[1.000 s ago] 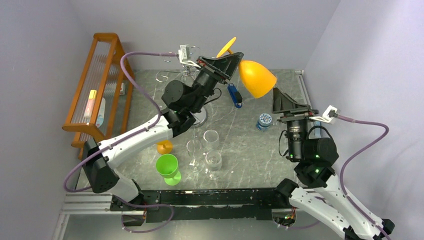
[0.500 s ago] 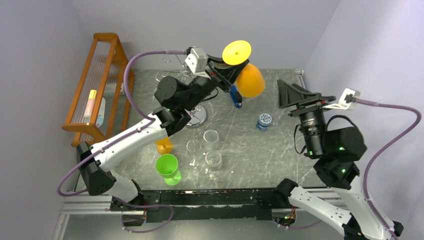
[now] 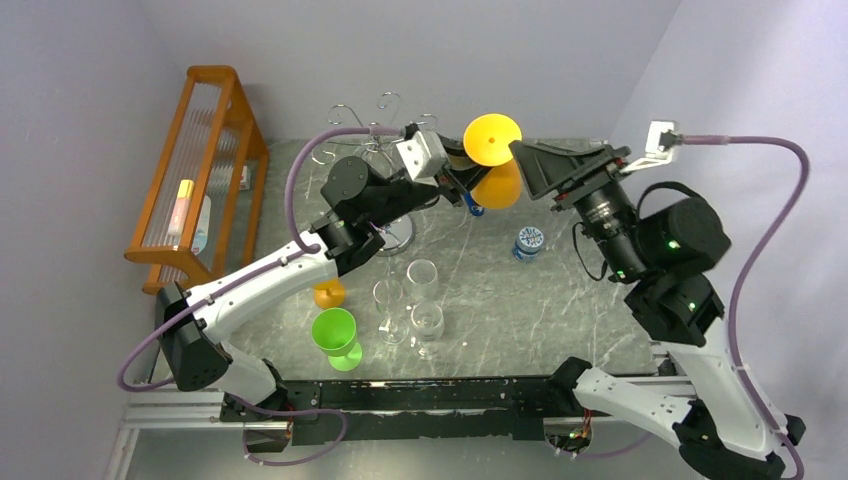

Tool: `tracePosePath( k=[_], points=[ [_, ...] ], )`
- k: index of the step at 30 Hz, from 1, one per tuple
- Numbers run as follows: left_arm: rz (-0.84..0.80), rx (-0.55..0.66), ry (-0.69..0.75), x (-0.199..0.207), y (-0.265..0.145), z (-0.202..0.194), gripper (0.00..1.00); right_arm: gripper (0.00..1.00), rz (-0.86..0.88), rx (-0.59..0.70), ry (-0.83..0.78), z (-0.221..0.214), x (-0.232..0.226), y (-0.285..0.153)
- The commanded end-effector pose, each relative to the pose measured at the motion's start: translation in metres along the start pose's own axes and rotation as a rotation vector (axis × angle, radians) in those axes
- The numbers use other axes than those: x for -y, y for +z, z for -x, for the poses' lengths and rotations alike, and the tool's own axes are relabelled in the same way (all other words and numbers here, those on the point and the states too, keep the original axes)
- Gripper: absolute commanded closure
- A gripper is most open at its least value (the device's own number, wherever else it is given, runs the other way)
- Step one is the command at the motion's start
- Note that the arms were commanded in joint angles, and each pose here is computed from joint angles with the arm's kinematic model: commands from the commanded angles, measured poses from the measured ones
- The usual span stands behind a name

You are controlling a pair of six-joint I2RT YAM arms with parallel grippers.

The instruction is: Place the wine glass upside down on the wine glass rack

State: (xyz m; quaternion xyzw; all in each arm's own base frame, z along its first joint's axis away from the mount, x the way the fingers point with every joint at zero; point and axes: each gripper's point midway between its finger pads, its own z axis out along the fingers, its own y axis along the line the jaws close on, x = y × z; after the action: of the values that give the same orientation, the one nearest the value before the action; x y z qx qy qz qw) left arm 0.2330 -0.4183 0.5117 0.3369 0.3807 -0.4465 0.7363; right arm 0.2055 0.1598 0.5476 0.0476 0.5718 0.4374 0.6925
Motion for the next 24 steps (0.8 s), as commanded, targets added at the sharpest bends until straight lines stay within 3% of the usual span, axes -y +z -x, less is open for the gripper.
tracePosePath(
  k=[1, 3, 8, 13, 15, 17, 21, 24],
  points=[
    [-0.099, -0.002, 0.088, 0.016, -0.006, -0.004, 0.95, 0.28, -0.035, -0.101, 0.078, -0.026, 0.003, 0.007],
    [-0.100, -0.013, 0.101, 0.016, -0.008, -0.008, 0.95, 0.34, -0.066, -0.118, 0.093, -0.032, 0.009, 0.010],
    [-0.086, -0.034, 0.141, 0.013, -0.014, -0.016, 0.95, 0.60, -0.089, -0.146, 0.134, -0.046, 0.014, 0.012],
    [-0.077, -0.055, 0.163, 0.011, -0.020, -0.023, 0.95, 0.98, -0.084, -0.158, 0.186, -0.053, 0.015, 0.007],
    [-0.073, -0.058, 0.164, 0.011, -0.023, -0.025, 0.92, 1.00, -0.091, -0.152, 0.203, -0.055, 0.017, 0.006],
    [-0.065, -0.067, 0.158, 0.011, -0.026, -0.025, 0.81, 1.00, -0.105, -0.141, 0.211, -0.055, 0.021, 0.005],
    [-0.006, -0.081, 0.110, 0.005, -0.036, -0.023, 0.42, 1.00, -0.135, -0.095, 0.221, -0.048, 0.027, 0.005],
    [0.066, -0.121, 0.061, -0.003, -0.049, -0.025, 0.26, 1.00, -0.173, -0.037, 0.207, -0.038, 0.035, 0.008]
  ],
)
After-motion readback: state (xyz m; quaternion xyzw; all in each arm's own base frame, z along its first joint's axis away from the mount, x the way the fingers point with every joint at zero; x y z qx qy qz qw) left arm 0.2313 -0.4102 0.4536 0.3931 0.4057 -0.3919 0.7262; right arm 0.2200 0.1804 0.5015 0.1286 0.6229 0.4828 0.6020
